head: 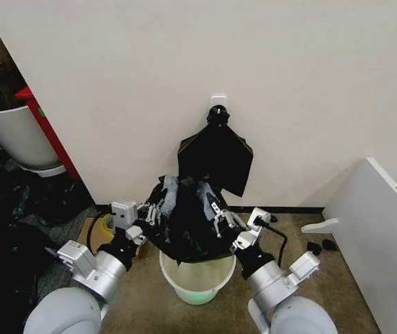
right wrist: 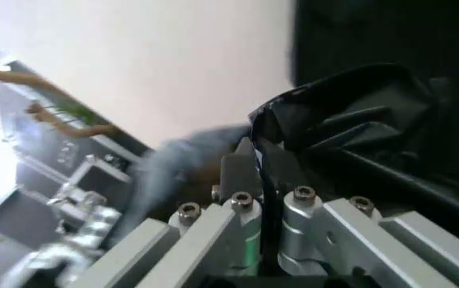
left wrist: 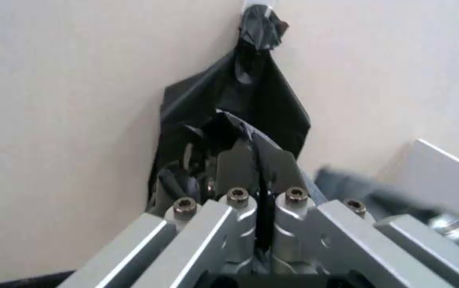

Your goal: Place the garbage bag over the trash bin.

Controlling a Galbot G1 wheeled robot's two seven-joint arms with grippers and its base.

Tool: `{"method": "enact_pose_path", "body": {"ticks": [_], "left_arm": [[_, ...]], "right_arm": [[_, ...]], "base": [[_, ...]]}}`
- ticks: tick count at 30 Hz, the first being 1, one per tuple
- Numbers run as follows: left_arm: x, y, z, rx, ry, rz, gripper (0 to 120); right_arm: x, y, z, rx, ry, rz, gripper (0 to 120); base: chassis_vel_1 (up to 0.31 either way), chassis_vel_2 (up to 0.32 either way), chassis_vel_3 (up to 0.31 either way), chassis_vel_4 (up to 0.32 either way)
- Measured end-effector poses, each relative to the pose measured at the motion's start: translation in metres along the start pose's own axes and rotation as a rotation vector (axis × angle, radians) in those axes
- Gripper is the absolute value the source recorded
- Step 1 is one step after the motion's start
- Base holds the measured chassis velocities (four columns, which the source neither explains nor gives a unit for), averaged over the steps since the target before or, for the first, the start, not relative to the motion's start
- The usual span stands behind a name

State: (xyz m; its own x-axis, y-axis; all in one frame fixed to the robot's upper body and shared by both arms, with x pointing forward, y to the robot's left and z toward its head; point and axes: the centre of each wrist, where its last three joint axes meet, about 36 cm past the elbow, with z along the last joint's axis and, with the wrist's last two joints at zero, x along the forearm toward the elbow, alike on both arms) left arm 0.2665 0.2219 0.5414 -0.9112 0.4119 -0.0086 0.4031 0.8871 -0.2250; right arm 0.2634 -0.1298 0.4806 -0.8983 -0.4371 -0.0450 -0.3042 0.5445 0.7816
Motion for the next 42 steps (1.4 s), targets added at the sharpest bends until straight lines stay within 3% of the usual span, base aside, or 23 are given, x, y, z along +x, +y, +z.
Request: {"method": "enact_pose_path", "body": {"ticks": [4,10,14,18,22,30,35,42], "left_arm": [[0.007,-0.015,0.020,0.035,0.013,0.012,0],[0.005,-0.005,0.058,0.056,0.030,-0.063,0],[0.002,0.003,0.079,0.049,0.038,-0.112,0],[-0.004,0.014,0.117,0.050,0.076,-0.195,0],[-0.002,0.019,0.135,0.042,0.098,-0.231,0],[0.005,0.012,0.154,0.022,0.095,-0.225,0],[0.000,-0.003,0.158,0.017,0.078,-0.153,0],[-0.012,-0.002,0.164,-0.013,0.076,-0.103,0]], "right_arm": [[0.002,-0.030,0.030,0.021,0.017,0.103,0],[0.009,-0.066,0.061,0.080,-0.018,0.207,0],[0.014,-0.068,0.064,0.124,-0.037,0.209,0],[0.023,-0.067,0.072,0.232,-0.042,0.214,0],[0.031,-0.077,0.085,0.327,-0.019,0.264,0],[0.046,-0.089,0.093,0.568,-0.022,0.362,0],[0.054,-0.087,0.083,0.649,-0.036,0.331,0],[0.049,-0.096,0.077,0.745,0.000,0.284,0]], "base": [[0.000,0.000,0.000,0.000],[0.000,0.000,0.000,0.000],[0.000,0.000,0.000,0.000],[0.000,0.000,0.000,0.000],[0.000,0.000,0.000,0.000],[0.000,0.000,0.000,0.000],[0.000,0.000,0.000,0.000],[0.000,0.000,0.000,0.000]]}}
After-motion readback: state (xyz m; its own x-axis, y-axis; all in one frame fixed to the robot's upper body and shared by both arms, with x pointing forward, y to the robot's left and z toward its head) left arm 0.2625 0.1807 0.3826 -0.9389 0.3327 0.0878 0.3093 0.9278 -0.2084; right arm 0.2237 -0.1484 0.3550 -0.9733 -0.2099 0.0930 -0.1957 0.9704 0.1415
